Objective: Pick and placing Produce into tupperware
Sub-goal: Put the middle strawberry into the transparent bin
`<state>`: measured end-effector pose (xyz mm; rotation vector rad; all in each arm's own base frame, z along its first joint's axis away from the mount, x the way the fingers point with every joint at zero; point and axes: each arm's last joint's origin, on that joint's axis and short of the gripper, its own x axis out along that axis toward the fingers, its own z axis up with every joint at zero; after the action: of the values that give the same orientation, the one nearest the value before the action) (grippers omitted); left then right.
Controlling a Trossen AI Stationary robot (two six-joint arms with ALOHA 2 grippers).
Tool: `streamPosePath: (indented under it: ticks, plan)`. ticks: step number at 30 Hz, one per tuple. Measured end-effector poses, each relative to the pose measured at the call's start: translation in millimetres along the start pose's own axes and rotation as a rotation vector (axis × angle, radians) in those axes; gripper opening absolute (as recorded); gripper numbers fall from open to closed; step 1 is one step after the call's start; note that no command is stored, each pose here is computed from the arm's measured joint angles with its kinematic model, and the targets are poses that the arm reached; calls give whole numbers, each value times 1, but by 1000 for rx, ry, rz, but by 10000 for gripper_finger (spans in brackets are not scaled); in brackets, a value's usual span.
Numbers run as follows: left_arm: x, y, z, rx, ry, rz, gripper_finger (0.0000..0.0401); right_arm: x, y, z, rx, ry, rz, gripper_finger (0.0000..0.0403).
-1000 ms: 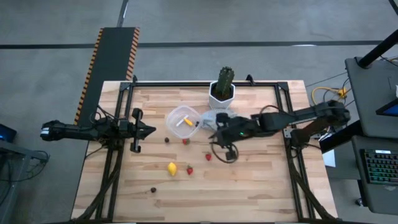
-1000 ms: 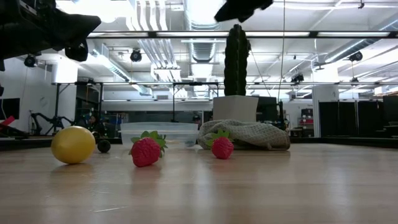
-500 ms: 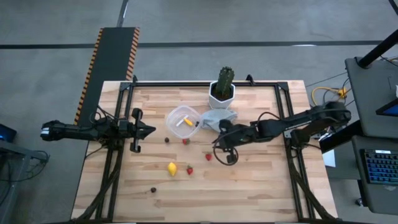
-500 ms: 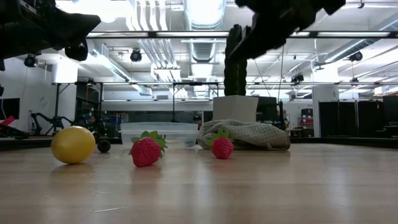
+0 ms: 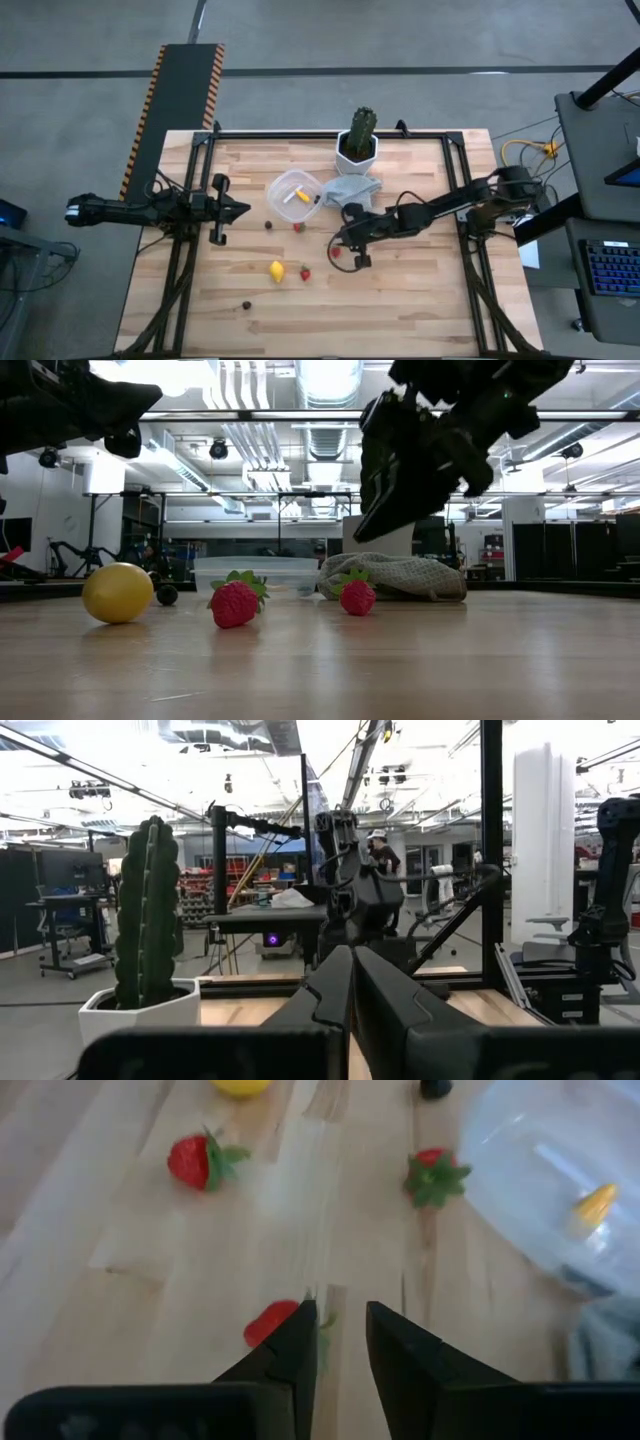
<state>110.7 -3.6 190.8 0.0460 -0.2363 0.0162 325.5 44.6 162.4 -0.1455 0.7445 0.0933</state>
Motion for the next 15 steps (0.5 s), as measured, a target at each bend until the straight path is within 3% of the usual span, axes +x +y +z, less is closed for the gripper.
streamPosePath:
  ticks: [15]
  plan:
    - [0,0,0,0,2,0,0,11,-1,-3,27,0,-5,133]
